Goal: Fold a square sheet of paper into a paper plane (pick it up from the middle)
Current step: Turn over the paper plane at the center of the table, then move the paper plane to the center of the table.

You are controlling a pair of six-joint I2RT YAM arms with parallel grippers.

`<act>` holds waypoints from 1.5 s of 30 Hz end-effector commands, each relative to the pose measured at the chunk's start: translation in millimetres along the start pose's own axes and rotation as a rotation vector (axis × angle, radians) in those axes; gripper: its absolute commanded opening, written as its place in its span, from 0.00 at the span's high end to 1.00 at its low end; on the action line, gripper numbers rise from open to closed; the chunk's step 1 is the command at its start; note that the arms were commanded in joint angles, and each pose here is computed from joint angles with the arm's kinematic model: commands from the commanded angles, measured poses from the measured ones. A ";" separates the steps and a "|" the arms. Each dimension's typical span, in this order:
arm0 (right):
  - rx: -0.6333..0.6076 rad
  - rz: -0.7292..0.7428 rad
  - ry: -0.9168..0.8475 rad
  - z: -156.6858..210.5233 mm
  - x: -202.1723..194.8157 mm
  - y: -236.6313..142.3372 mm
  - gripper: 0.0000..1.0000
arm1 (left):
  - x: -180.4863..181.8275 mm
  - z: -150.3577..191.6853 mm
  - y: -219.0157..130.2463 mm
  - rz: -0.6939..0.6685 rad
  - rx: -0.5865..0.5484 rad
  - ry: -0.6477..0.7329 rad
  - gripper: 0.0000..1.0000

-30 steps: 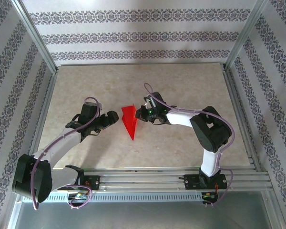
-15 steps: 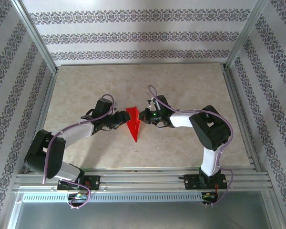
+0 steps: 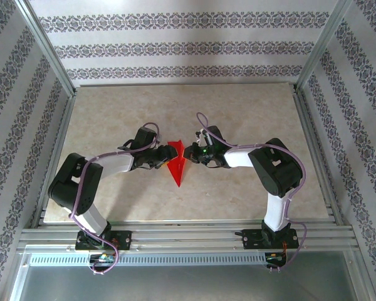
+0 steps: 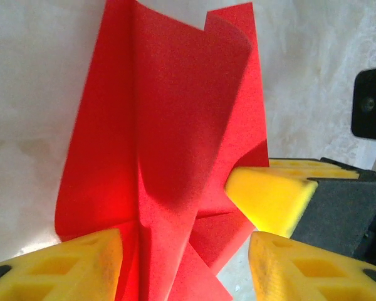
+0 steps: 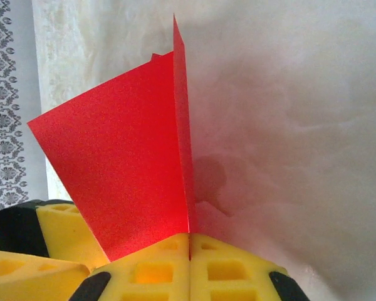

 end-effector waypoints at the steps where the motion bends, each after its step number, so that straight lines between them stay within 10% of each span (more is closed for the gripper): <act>1: 0.019 0.010 0.020 5.9 -11.4 1.6 0.91 | 0.2 -1.4 6.4 -0.024 -0.013 0.005 0.41; 28: 0.100 -0.102 -0.029 13.1 -4.4 -10.0 0.72 | 18.7 -1.7 18.6 -0.093 -0.006 -0.033 0.37; 45: 0.076 -0.013 0.029 13.3 -20.6 -5.1 0.97 | 20.2 -0.2 12.3 -0.117 -0.025 -0.040 0.37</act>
Point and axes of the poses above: each hand's point on the last joint's axis, 136 mm out from that joint toward the fingers, its own y axis out along the fingers, its own x axis along the line the jaws close on, z = x × y, the point moved 8 cm from there along -y, back along the fingers, and after that the axes turned 14 degrees about -y, right-handed, at the moved point
